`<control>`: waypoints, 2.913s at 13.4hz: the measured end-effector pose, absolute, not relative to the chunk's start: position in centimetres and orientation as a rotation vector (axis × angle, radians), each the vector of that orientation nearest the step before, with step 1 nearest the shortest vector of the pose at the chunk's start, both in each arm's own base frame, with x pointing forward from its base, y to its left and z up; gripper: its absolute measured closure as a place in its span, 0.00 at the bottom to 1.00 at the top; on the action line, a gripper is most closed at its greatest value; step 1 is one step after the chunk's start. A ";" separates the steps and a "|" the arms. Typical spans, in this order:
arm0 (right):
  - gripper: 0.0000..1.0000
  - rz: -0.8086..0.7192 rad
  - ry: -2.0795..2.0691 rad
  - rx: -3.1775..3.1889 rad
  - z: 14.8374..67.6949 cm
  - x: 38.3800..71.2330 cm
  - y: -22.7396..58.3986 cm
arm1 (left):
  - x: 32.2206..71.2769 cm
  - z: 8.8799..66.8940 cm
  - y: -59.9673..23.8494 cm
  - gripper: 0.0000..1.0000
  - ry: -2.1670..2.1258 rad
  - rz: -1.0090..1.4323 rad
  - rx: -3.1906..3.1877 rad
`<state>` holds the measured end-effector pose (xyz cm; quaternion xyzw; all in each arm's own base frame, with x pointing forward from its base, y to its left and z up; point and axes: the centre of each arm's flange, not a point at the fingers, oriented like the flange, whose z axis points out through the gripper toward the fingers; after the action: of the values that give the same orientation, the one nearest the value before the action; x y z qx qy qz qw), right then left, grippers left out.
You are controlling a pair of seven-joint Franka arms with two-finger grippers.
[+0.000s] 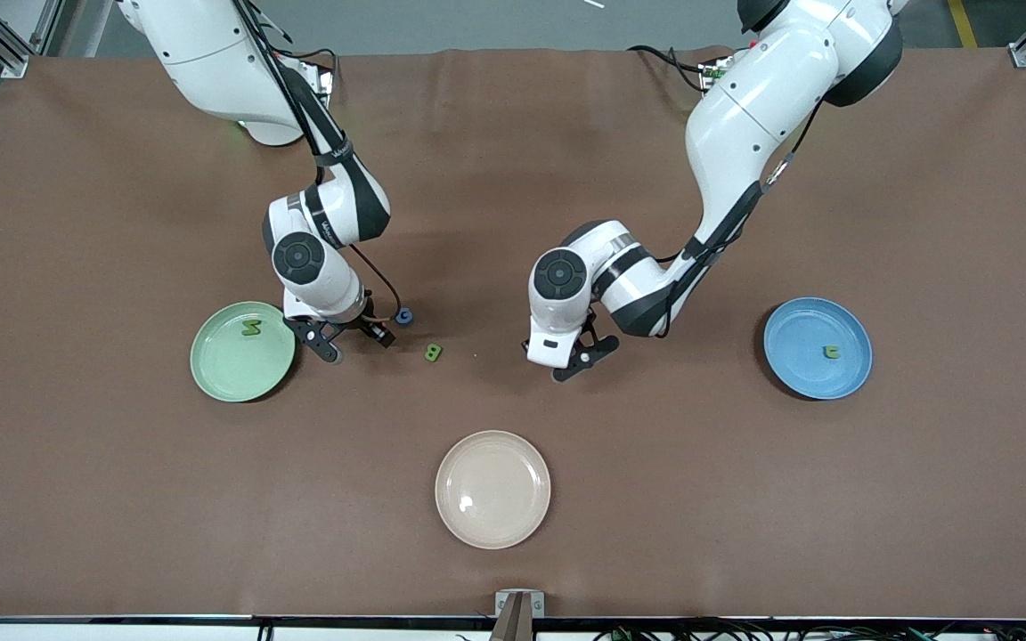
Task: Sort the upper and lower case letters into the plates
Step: 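Grasp the x with the left gripper while the right gripper grasps the q, then carry the x to the blue plate while the right gripper carries q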
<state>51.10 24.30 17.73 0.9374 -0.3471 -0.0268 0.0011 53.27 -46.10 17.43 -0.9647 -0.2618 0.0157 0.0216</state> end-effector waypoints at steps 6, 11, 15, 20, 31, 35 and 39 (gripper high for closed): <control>0.42 -0.086 -1.078 2.946 17.7 50.9 24.6 | 53.2 17.6 -46.3 0.62 -0.810 0.049 -2.993; 0.60 -0.085 -1.074 2.949 17.8 50.8 24.8 | 53.2 17.6 -46.3 0.73 -0.849 0.048 -2.983; 0.60 -0.085 -1.079 2.945 18.0 51.2 24.7 | 53.4 18.0 -45.7 0.73 -0.854 0.049 -2.961; 0.60 -0.176 -1.068 2.917 23.1 55.3 23.9 | 55.9 25.5 -40.2 0.73 -0.732 0.086 -2.942; 0.60 -0.258 -0.728 3.052 23.0 58.5 4.6 | 56.6 28.1 -14.6 0.73 -0.294 0.205 -3.001; 0.60 -0.228 -0.717 3.056 20.4 56.5 4.7 | 56.1 25.4 -7.7 0.73 -0.155 0.148 -3.049; 0.60 -0.214 -0.712 3.058 19.5 55.7 4.9 | 55.7 24.3 -2.2 0.73 -0.010 0.159 -3.075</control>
<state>55.71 4.88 19.49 0.9717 -0.2264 -0.0678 -0.0026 55.69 -2.17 24.28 -0.9982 -0.0032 0.0515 0.0312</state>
